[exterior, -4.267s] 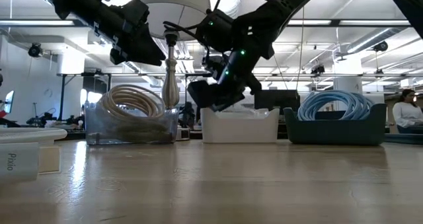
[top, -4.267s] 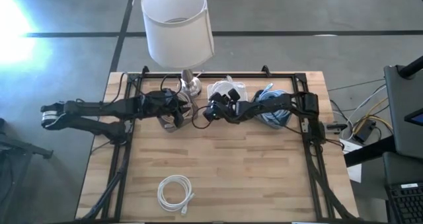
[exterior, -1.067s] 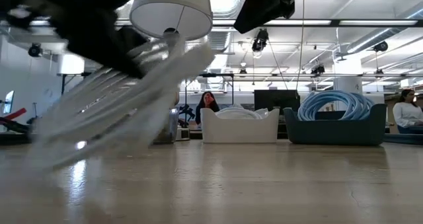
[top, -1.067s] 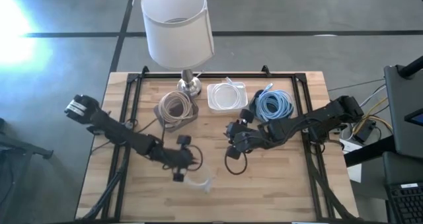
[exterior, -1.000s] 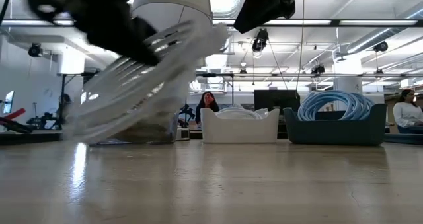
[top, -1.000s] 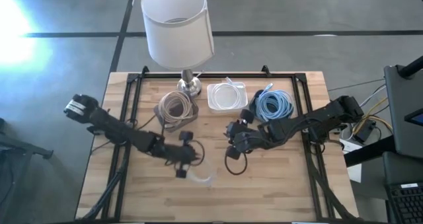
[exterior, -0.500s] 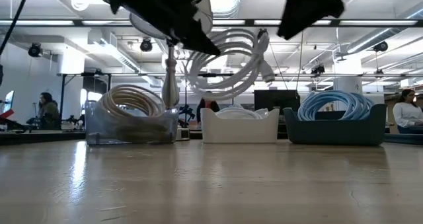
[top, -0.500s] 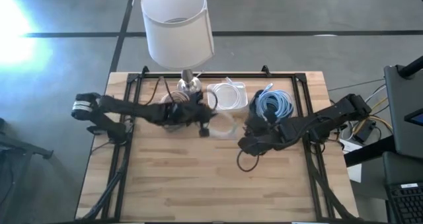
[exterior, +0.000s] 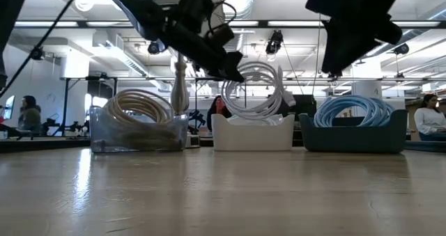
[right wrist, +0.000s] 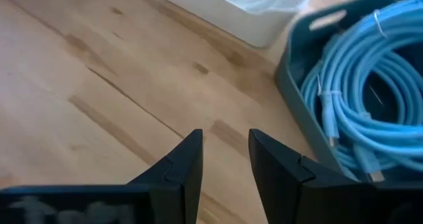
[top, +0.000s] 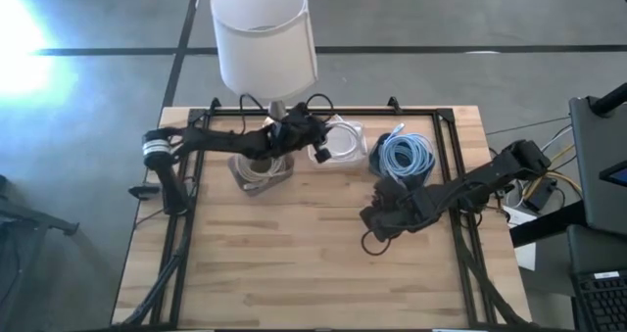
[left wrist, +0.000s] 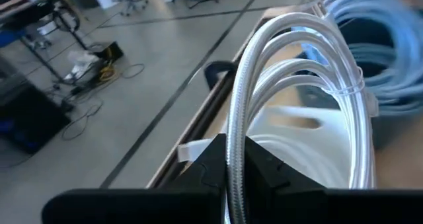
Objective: Sort HDMI cables
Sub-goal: Put the white hdmi cable into the white bin, then return to Home Position
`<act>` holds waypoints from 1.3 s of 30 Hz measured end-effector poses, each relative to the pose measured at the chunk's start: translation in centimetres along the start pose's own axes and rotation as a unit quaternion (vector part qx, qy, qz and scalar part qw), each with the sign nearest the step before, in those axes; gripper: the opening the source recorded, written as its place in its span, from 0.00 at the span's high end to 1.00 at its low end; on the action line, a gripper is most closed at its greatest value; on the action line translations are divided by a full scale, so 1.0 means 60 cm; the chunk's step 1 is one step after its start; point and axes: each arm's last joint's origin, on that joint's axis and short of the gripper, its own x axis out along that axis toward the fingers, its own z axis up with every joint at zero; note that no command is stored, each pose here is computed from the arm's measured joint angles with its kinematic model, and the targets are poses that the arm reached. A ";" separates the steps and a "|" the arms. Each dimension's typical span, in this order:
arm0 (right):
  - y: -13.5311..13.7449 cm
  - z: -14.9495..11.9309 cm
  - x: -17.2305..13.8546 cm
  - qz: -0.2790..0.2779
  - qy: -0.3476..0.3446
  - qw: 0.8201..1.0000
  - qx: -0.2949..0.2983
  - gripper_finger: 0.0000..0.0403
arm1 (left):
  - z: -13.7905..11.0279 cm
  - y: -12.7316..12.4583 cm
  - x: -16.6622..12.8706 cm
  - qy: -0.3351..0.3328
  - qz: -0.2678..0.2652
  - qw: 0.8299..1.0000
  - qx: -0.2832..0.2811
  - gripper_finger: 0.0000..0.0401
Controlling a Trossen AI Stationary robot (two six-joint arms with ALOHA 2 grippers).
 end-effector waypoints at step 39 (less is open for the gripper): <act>0.009 -0.004 -0.002 0.024 -0.006 0.999 -0.027 0.75 | -0.014 -0.004 0.004 0.087 0.055 0.994 0.047 0.62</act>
